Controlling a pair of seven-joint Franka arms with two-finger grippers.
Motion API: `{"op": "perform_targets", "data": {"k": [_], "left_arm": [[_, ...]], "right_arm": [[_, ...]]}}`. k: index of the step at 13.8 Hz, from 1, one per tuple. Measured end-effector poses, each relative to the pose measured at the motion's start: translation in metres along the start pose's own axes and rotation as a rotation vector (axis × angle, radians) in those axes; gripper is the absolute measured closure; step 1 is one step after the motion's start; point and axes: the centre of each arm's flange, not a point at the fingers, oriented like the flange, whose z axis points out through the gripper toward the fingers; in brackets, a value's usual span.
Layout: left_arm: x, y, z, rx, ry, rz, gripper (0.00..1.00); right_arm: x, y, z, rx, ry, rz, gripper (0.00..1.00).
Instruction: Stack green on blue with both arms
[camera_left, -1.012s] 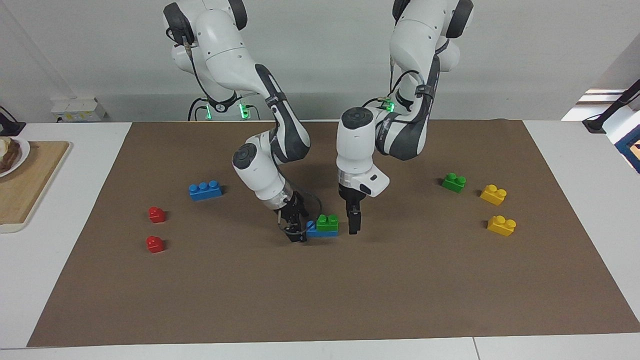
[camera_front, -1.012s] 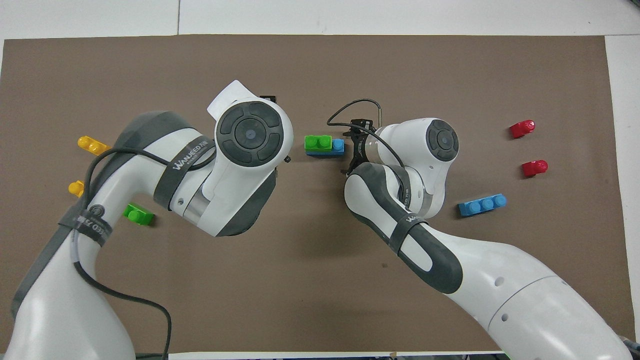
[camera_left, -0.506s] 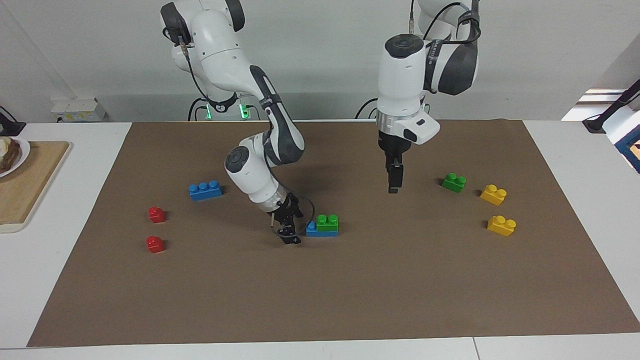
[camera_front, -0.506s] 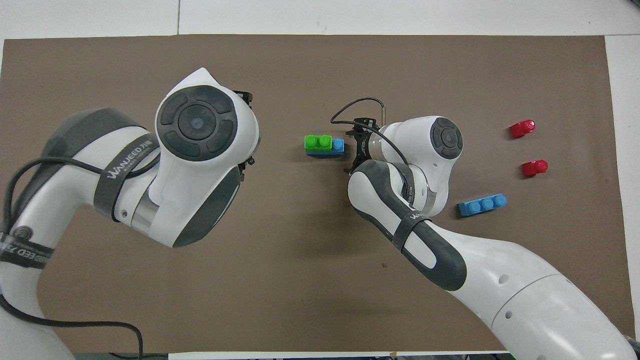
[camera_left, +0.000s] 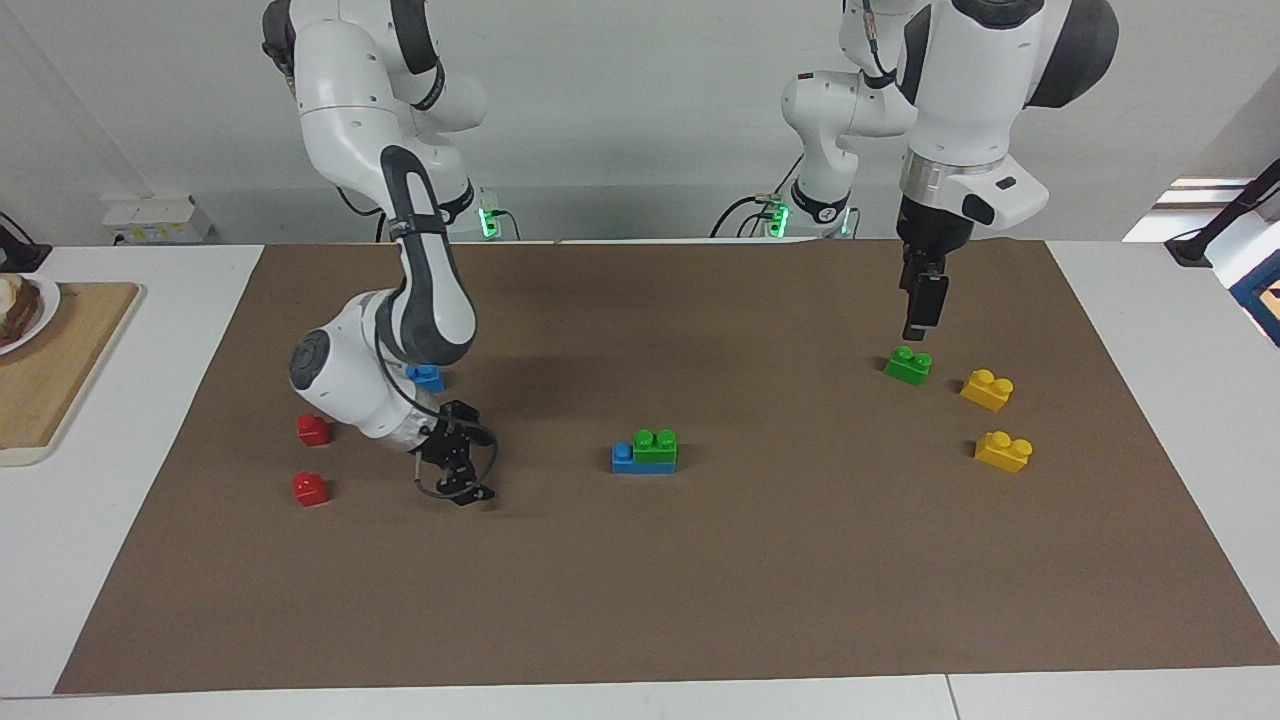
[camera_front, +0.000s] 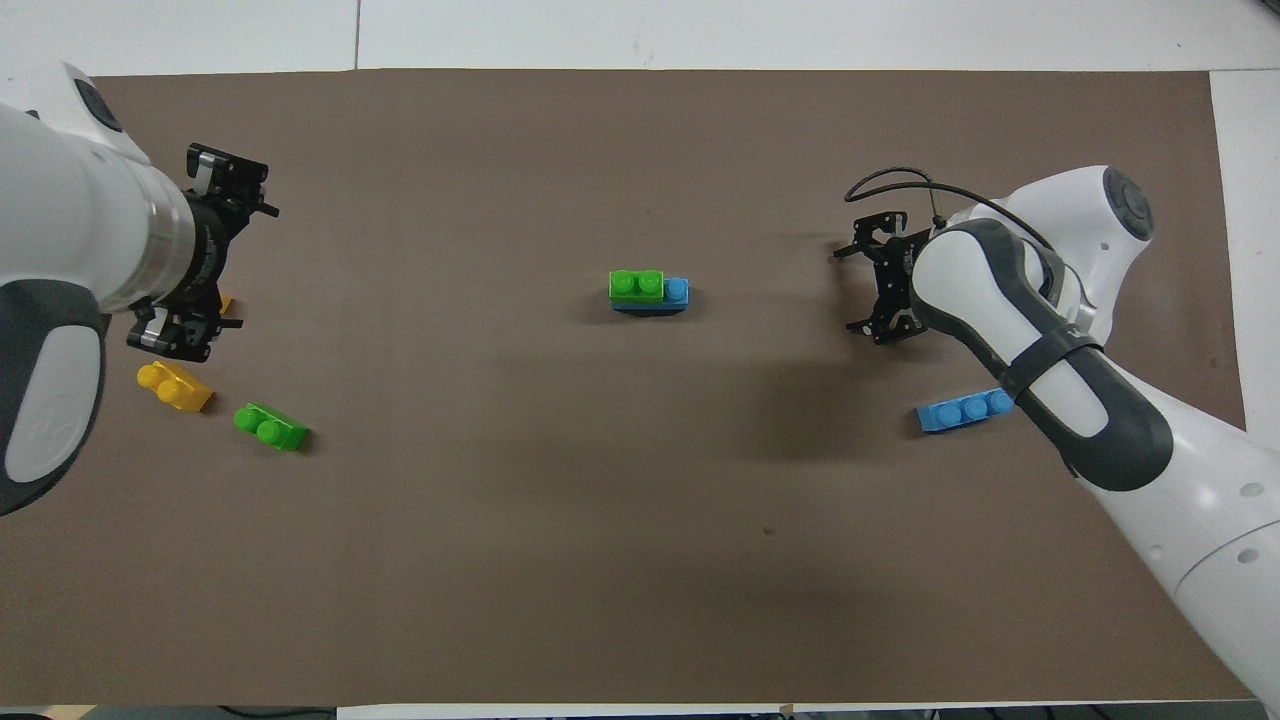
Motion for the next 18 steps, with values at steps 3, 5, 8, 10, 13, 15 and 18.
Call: {"op": "perform_targets", "data": {"k": [3, 5, 8, 10, 13, 15, 18], "left_arm": [[0.045, -0.019, 0.004, 0.042, -0.006, 0.293, 0.0], [0.065, -0.028, 0.007, 0.061, -0.02, 0.496, 0.0], [0.09, -0.044, 0.013, 0.078, -0.078, 0.812, 0.0], [0.099, -0.052, 0.015, 0.073, -0.121, 0.941, 0.0], [0.092, -0.055, 0.014, 0.082, -0.16, 1.07, 0.0], [0.088, -0.055, 0.014, 0.08, -0.169, 1.12, 0.0], [0.084, -0.053, 0.012, -0.003, -0.226, 1.105, 0.0]], "right_arm": [[-0.002, -0.008, -0.06, -0.024, 0.103, -0.248, 0.0], [-0.026, -0.005, -0.109, -0.033, 0.138, -0.465, 0.0], [-0.048, 0.01, -0.175, -0.073, 0.227, -0.727, 0.0], [-0.06, 0.023, -0.206, -0.109, 0.259, -0.859, 0.0], [-0.09, 0.05, -0.256, -0.192, 0.297, -1.045, 0.0], [-0.112, 0.071, -0.284, -0.23, 0.297, -1.149, 0.0], [-0.125, 0.086, -0.303, -0.311, 0.285, -1.272, 0.0]]}}
